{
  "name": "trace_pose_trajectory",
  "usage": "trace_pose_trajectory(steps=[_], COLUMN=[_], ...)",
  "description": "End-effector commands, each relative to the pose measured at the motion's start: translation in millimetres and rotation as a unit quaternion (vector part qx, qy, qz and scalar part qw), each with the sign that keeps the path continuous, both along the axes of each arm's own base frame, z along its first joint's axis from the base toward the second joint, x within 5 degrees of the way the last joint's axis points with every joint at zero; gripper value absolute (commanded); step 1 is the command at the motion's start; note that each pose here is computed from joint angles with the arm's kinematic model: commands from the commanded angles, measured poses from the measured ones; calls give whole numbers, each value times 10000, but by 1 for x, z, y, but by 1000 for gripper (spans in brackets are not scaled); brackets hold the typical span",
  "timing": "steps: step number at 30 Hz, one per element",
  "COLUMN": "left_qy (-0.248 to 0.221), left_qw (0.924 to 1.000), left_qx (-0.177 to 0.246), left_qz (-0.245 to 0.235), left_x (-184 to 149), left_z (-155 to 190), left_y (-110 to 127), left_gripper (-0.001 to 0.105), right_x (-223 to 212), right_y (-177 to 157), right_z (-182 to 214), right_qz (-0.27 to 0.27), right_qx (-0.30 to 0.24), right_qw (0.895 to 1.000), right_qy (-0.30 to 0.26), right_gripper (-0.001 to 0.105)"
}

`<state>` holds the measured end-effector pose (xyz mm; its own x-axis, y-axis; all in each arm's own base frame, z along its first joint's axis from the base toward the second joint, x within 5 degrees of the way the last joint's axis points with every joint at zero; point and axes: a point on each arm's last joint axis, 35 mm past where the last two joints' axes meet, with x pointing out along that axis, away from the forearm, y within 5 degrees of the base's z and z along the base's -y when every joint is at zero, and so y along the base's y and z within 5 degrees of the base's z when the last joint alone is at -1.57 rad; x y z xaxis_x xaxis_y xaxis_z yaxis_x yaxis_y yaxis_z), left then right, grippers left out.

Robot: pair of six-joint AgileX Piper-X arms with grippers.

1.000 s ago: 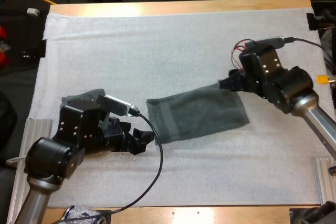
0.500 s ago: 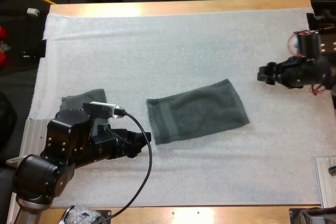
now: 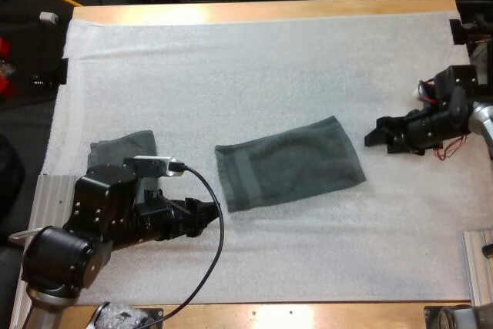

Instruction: Pick towel from pile, fold and stack

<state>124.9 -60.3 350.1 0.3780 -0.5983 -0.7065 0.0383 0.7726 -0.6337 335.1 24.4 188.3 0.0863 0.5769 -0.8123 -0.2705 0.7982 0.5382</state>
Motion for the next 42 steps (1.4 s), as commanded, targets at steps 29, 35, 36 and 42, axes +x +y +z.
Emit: trace_pose_trajectory(steps=[29,35,36,42], left_qy=[18,18,18,18], left_qw=[10000,10000,10000,10000], left_qx=[-36,-36,-36,-36], left_qz=[-10,-10,-10,-10], left_x=[-1,-1,-1,-1], left_z=[1,1,1,1], left_y=[0,0,0,0], left_gripper=[70,70,70,70], right_x=[-16,-25,-25,-27], right_y=[33,32,31,31], right_z=[-88,-91,-91,-85], right_qz=[571,531,494,511], right_qx=[480,446,427,354], right_qw=[9867,9827,9823,9825], right_qy=[1445,1716,1754,1758], right_gripper=[61,31,20,0])
